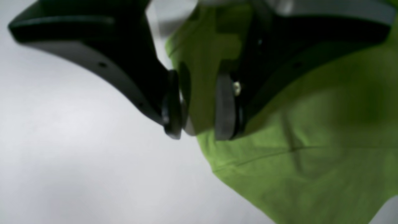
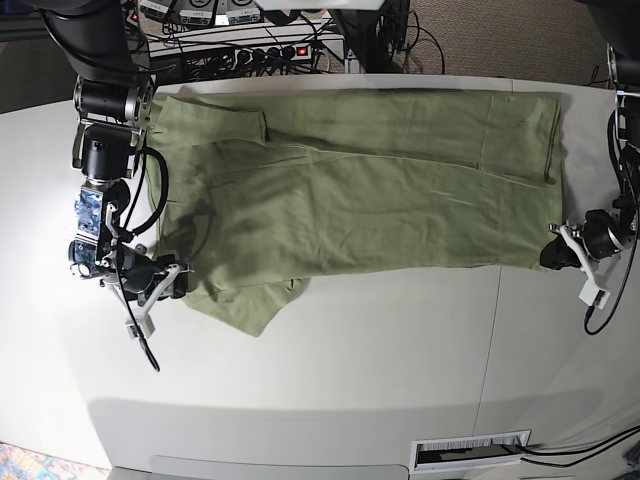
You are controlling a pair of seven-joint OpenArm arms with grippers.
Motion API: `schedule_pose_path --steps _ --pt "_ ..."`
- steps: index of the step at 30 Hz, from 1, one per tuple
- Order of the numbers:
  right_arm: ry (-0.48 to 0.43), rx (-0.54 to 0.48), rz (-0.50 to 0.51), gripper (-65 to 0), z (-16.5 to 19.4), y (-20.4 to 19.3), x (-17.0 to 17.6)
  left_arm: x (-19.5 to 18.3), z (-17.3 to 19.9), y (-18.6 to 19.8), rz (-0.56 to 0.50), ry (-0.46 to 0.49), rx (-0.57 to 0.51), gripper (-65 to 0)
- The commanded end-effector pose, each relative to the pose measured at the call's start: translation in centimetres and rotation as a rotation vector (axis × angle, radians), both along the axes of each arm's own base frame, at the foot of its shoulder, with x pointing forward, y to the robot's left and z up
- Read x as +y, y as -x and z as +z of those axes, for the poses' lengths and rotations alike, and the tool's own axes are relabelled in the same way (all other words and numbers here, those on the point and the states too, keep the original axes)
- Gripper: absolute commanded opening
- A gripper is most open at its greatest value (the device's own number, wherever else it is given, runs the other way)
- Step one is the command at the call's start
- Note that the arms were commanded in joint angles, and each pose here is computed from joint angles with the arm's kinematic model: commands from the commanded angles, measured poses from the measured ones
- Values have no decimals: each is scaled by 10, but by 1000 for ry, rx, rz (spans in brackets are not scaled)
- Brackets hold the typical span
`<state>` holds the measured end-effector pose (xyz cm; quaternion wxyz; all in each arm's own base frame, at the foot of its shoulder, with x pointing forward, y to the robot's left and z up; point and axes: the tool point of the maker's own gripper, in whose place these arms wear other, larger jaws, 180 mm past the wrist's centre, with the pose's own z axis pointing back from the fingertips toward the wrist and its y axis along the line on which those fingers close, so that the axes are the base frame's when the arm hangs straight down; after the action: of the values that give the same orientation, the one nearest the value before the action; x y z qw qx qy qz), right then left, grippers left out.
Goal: Fold the T-shirt properly
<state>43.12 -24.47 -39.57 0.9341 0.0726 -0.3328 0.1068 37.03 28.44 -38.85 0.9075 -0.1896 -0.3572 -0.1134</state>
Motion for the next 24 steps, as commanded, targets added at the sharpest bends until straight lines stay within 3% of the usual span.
schedule_pose_path --steps 1,3,7,15,24 --pt "-7 -10 6 -519 10 -7 3 9 24 -15 13 4 -74 -650" --pt "-34 -1 19 -582 9 -6 12 9 24 -15 13 4 -74 -650" --pt "-49 4 42 -650 7 -7 24 9 24 -15 14 3 -73 -650" --pt "-6 1 54 -650 29 -15 18 22 40 -17 22 -7 -100 -650" --pt "-21 -12 91 -650 71 -13 18 28 77 -7 2 91 -49 -650"
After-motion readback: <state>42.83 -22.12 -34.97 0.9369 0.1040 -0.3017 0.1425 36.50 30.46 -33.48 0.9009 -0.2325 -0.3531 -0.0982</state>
